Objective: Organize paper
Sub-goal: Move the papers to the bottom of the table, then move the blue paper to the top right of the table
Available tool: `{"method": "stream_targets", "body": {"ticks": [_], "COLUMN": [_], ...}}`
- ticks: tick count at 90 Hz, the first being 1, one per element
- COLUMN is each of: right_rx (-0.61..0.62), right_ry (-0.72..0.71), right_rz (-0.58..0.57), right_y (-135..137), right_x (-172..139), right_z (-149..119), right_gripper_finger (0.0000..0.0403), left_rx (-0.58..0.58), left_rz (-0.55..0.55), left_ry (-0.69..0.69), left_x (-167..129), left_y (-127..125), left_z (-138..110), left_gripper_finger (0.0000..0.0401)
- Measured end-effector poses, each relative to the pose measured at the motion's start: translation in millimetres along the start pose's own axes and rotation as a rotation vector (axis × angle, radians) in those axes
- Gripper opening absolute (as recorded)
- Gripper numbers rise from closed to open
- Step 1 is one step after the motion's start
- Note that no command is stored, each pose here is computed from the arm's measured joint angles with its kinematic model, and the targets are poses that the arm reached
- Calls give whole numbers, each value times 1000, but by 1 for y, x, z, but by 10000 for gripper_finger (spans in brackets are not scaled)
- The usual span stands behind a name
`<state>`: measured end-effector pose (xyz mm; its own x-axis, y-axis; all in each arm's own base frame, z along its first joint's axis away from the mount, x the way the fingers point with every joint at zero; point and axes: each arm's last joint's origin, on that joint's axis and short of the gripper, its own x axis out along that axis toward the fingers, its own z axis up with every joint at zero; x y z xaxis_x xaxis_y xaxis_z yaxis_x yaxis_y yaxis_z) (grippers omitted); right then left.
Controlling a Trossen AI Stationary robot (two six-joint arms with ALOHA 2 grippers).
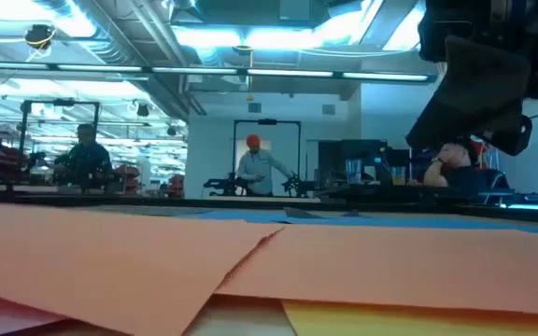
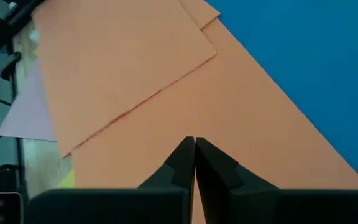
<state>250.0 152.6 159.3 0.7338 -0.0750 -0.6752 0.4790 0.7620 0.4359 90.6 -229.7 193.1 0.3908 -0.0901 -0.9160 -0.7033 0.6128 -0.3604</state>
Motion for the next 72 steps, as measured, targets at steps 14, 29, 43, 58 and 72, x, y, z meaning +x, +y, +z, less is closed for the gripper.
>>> {"method": "stream_targets", "body": {"ticks": [14, 29, 43, 58, 72], "right_rx": [-19, -50, -14, -20, -21], "right_ry": [-1, 9, 125, 192, 322], "right_rz": [-37, -271, -413, -471, -684], "right_y": [-3, -29, -59, -81, -111], "right_x": [0, 2, 19, 29, 21], "right_z": [-1, 3, 25, 47, 51], "right_gripper_finger": [0, 0, 0, 0, 0], "left_rx": [37, 212, 326, 389, 432], "left_rz": [-163, -272, -91, 83, 90], "left_ry": [-52, -370, -410, -494, -472], "left_x": [-7, -17, 5, 22, 35], "left_y": [-16, -34, -41, -38, -36], "left_z": [13, 54, 110, 177, 222], "left_gripper_finger": [133, 135, 135, 135, 135]}}
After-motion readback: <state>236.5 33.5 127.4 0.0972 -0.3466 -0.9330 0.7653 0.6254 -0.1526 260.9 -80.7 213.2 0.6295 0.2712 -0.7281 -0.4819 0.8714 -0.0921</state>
